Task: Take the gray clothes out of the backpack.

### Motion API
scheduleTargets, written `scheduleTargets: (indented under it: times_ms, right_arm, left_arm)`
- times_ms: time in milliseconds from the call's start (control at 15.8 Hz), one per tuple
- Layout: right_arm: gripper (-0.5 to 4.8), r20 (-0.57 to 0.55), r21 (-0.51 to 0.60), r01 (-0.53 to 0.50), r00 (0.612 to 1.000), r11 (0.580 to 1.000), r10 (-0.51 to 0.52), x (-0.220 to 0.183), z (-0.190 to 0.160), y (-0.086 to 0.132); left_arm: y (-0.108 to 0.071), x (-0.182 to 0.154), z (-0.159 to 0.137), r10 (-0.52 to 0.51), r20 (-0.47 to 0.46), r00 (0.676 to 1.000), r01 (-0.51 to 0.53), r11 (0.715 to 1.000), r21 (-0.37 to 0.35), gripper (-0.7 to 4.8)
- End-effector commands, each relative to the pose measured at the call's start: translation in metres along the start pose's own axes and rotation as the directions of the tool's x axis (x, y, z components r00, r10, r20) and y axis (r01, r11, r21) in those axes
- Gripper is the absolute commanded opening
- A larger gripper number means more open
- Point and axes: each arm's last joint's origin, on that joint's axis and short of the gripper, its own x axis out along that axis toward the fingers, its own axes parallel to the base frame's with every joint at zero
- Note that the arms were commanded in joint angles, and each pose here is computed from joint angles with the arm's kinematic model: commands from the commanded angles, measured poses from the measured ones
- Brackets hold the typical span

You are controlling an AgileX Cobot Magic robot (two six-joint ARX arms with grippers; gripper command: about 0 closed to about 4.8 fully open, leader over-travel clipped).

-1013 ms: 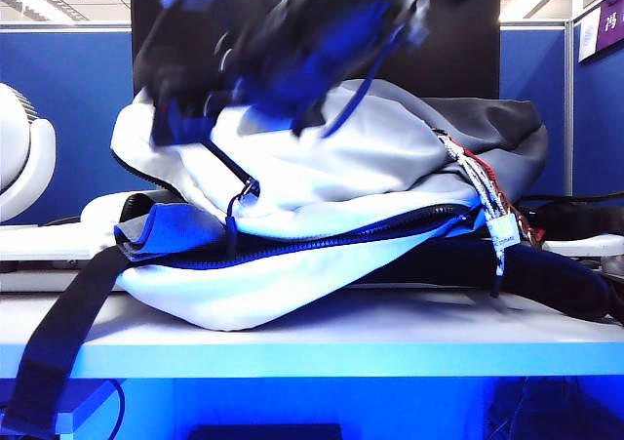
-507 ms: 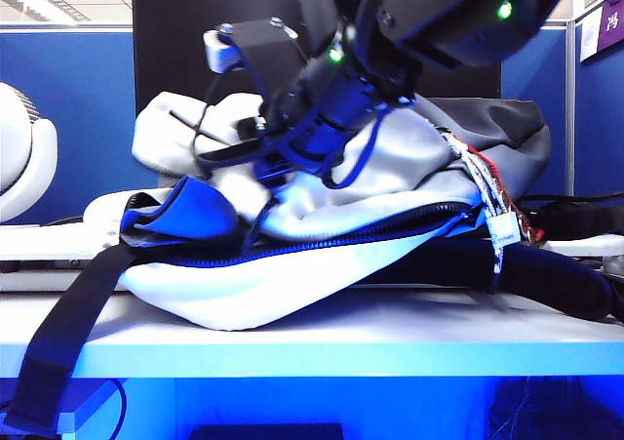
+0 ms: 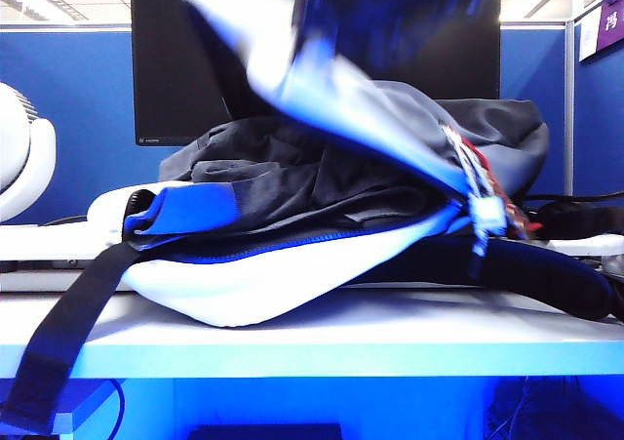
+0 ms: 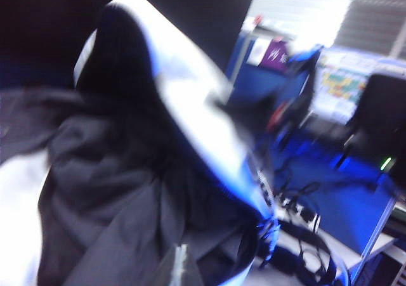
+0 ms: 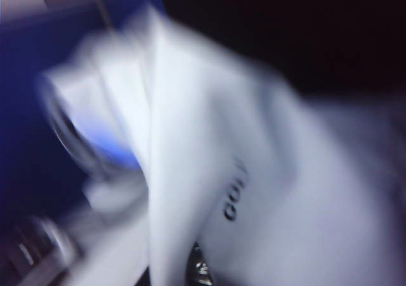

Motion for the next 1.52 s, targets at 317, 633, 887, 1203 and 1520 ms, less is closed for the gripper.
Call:
scheduleTargets:
  times_ms: [317, 633, 887, 1203, 1520]
  right_arm:
    - [-0.05, 0.157, 0.077, -0.083, 0.985, 0.994, 0.070, -0.023, 0.052, 0.008]
    - [-0.05, 0.146, 0.184, -0.169, 0.979, 0.968, 0.143, -0.022, 0.051, 0.011]
    - [-0.05, 0.159, 0.273, -0.243, 0.966, 0.931, 0.206, -0.024, 0.054, 0.013]
    - [-0.05, 0.164, 0.306, -0.324, 0.944, 0.895, 0.286, -0.026, 0.058, 0.017]
    - [-0.05, 0.156, 0.308, -0.318, 0.947, 0.897, 0.282, -0.026, 0.057, 0.016]
  left_arm:
    - [-0.008, 0.005, -0.002, -0.094, -0.018, 0.995, 0.095, 0.995, 0.042, -0.01]
    - [-0.012, 0.027, -0.013, 0.115, -0.004, 0.993, -0.110, 0.962, 0.249, 3.82]
    - [-0.005, 0.092, -0.006, 0.051, -0.120, 0.992, -0.014, 0.957, 0.288, 4.20]
    - [0.021, 0.203, -0.028, 0.012, -0.208, 0.978, 0.066, 0.930, 0.362, 4.79]
    - [0.047, 0.282, -0.062, 0.023, -0.232, 0.972, 0.068, 0.924, 0.376, 4.79]
